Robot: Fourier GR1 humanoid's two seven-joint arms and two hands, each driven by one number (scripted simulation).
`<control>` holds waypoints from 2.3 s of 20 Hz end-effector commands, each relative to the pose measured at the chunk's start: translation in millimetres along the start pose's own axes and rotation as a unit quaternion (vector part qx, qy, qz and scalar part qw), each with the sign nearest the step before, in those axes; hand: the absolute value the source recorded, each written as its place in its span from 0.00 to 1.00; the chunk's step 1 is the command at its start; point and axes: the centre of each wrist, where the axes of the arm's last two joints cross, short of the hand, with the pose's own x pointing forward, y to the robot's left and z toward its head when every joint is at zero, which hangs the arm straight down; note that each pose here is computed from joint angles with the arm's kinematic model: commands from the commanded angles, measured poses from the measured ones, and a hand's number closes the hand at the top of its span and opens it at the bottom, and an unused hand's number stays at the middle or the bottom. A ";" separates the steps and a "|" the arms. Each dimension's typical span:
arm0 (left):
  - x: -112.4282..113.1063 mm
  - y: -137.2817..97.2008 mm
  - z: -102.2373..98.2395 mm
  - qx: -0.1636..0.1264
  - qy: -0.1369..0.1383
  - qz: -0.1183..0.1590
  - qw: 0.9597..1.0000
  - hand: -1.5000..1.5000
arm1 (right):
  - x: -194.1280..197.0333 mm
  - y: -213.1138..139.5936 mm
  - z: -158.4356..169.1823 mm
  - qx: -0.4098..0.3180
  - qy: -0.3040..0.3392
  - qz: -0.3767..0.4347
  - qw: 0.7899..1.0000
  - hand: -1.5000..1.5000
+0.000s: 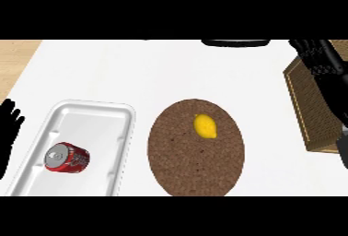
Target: Pick the lemon from the placemat and place it in the basket
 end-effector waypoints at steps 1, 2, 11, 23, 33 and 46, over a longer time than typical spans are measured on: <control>-8.5 -14.1 -8.6 -0.022 -0.016 -0.012 1.000 0.50 | -19.2 29.9 -26.4 0.067 -0.018 -0.066 0.995 1.00; 15.1 -17.7 -5.9 -0.055 -0.027 -0.008 0.998 0.50 | -10.4 41.7 -38.9 0.105 -0.038 -0.114 0.987 1.00; 22.7 -67.5 -15.3 -0.155 -0.049 -0.001 0.987 0.50 | 39.6 151.8 -59.9 0.471 -0.266 -0.119 0.833 0.00; 6.5 -66.6 -39.8 -0.127 -0.021 0.004 0.992 0.50 | 84.4 175.7 -86.5 0.490 -0.192 0.069 0.848 0.00; -4.7 -64.4 -46.5 -0.131 -0.023 -0.004 0.991 0.50 | 167.7 121.0 -156.4 0.412 -0.105 0.334 0.841 0.00; -2.1 -65.2 -45.1 -0.143 -0.029 -0.004 0.989 0.50 | 126.1 34.8 -170.4 0.558 -0.032 0.264 0.786 0.00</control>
